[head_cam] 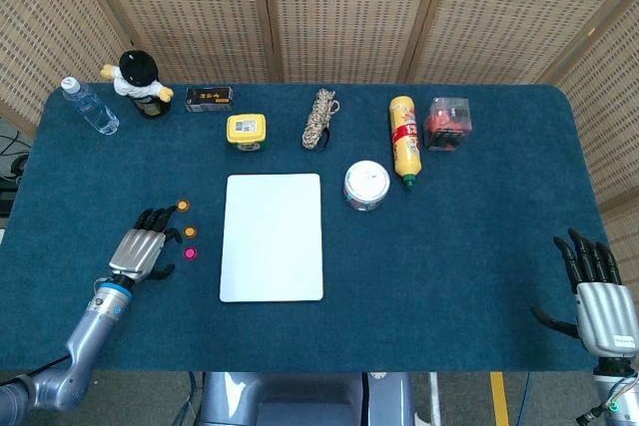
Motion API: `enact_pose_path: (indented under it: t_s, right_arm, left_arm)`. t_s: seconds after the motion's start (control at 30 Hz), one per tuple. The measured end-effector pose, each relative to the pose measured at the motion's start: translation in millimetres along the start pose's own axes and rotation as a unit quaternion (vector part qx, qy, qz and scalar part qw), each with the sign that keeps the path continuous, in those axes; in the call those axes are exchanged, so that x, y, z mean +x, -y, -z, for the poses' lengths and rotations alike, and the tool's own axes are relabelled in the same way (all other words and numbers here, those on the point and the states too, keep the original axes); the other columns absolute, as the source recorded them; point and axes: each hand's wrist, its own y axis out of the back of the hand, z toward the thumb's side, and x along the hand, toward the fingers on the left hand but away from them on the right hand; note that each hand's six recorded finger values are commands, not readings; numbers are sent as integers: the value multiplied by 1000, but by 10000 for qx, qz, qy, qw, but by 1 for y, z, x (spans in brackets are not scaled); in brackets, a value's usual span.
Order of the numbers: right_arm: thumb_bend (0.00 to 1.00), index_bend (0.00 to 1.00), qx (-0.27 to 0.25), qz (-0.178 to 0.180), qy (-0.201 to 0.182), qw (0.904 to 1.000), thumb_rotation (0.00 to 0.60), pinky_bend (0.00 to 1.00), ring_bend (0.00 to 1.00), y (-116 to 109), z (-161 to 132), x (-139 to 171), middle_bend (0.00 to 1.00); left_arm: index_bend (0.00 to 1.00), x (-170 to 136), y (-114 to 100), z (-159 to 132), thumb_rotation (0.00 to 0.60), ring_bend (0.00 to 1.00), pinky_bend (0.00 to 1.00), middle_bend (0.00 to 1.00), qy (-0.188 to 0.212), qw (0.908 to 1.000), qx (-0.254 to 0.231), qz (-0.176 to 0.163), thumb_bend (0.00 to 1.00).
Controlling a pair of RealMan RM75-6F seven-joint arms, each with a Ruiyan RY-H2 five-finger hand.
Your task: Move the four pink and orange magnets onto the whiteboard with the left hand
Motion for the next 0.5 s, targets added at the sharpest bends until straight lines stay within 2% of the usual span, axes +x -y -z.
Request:
enact_pose_path:
  t_s: [0.5]
  right_arm:
    - [0, 0, -47, -20, 27, 10000, 600, 0, 0, 0, 1, 0, 0]
  left_arm:
    - [389, 15, 3, -14, 600, 0, 0, 0, 21, 9997, 253, 52, 316]
